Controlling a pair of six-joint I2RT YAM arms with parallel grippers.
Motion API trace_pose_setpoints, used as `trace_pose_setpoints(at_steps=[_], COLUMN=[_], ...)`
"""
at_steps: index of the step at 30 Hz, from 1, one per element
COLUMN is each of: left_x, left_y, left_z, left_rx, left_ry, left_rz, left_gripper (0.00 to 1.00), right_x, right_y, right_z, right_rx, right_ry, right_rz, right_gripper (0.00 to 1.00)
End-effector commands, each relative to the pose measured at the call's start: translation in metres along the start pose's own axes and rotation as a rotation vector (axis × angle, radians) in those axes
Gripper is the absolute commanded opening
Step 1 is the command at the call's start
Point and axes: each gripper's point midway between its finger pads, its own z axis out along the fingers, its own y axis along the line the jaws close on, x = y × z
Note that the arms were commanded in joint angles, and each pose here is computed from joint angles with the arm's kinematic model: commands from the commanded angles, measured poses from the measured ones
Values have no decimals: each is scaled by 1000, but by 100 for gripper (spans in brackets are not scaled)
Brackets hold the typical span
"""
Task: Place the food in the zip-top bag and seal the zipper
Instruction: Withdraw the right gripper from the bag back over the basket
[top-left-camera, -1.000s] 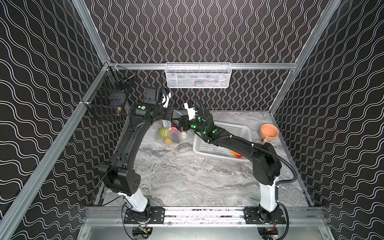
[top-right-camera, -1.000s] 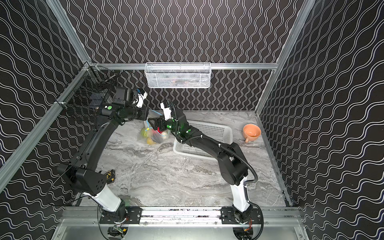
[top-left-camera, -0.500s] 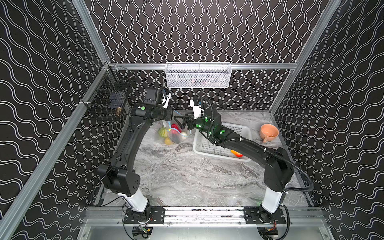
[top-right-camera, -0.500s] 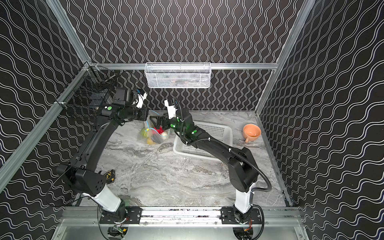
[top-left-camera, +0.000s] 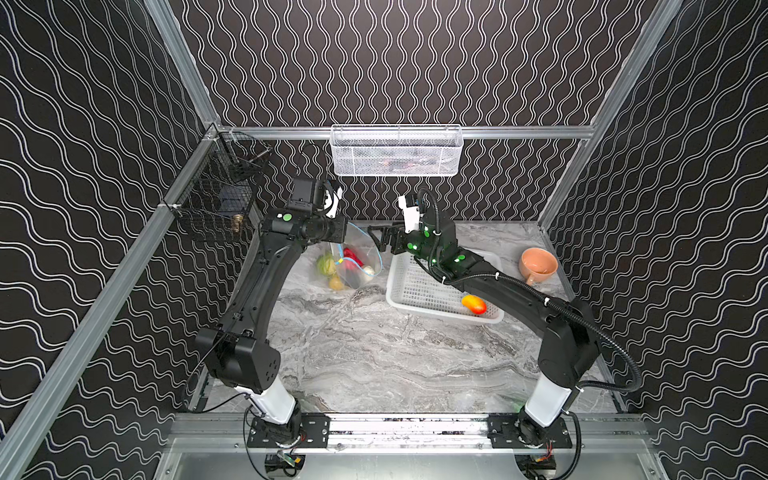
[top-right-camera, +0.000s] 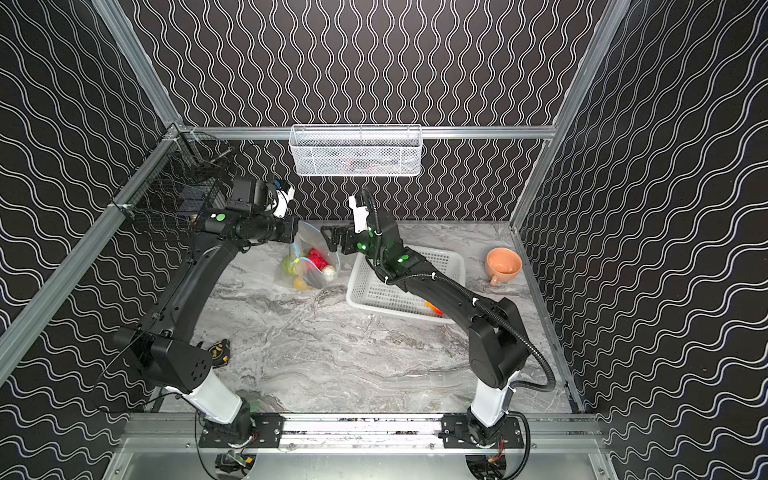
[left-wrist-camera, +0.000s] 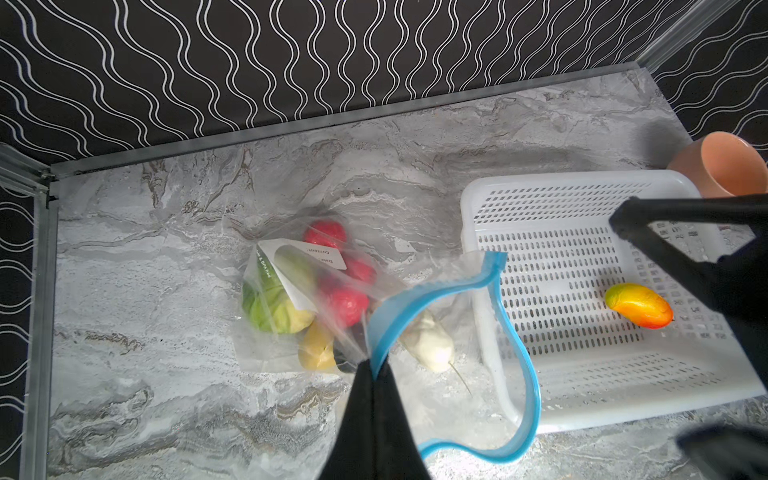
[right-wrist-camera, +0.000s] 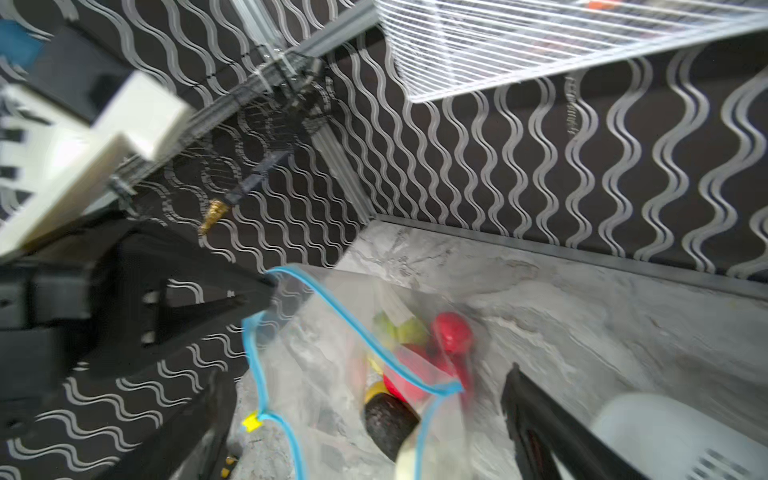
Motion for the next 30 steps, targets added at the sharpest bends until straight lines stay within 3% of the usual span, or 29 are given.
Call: trace_pose_setpoints(at_steps=[1, 17, 30], left_x=[-9, -5, -2], left_y=[-1, -2, 0], left_z=[1, 16, 14], left_rx=[9, 20, 4], left_ry=[-25, 5, 1], left_rz=[-6, -28, -19], left_gripper=[0, 0, 0], right_x=[-6, 2, 26], right_y=[-26, -116, -145], right_z=[-8, -37, -52], right_rx=[102, 419, 594], right_ry=[11, 84, 210], right_rz=[31, 209, 149], right_gripper=[99, 99, 99])
